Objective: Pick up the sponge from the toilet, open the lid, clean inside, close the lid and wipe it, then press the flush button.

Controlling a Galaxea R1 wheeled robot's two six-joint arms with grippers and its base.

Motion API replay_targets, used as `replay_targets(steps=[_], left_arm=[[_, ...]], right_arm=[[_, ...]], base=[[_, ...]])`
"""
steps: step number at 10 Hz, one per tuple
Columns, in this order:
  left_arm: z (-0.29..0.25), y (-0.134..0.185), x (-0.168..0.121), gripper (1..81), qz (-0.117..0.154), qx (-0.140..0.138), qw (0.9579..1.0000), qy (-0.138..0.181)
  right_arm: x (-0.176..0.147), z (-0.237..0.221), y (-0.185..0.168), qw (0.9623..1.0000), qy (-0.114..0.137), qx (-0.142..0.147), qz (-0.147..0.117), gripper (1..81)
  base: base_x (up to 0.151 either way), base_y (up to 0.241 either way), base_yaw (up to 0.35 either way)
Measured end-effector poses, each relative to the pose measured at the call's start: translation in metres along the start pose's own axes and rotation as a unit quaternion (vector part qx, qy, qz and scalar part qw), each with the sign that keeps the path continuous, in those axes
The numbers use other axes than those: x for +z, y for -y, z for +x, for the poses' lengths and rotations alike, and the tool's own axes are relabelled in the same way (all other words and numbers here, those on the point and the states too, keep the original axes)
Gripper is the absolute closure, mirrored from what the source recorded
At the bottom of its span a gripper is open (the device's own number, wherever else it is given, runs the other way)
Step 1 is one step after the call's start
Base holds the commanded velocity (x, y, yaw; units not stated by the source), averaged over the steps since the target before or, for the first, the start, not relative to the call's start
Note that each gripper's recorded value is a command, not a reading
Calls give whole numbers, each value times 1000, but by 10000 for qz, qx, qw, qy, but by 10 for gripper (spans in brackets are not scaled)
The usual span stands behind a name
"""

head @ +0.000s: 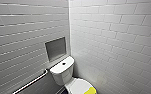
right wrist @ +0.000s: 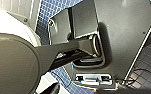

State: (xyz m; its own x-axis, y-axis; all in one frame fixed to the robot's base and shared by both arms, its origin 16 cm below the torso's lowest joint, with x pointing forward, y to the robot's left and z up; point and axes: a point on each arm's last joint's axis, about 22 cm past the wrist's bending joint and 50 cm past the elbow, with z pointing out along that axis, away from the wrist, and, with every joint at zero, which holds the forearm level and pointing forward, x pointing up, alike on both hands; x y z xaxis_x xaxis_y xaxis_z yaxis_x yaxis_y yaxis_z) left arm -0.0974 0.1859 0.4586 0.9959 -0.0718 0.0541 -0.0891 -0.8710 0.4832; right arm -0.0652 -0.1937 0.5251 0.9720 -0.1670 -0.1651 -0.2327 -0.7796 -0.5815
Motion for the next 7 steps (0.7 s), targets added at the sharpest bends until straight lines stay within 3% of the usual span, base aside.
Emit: replay_targets(steps=[3, 7], left_arm=[[-1, -11, 7, 10, -94, -68, 9999, 122], [-11, -26, 18, 10, -225, -289, 9982, 473]], right_arm=[[-32, 44, 13, 9998, -65, 92, 187, 10], [-43, 127, 5, 9992, -209, 327, 106, 10]], base=[[0, 0, 0], [0, 0, 0]])
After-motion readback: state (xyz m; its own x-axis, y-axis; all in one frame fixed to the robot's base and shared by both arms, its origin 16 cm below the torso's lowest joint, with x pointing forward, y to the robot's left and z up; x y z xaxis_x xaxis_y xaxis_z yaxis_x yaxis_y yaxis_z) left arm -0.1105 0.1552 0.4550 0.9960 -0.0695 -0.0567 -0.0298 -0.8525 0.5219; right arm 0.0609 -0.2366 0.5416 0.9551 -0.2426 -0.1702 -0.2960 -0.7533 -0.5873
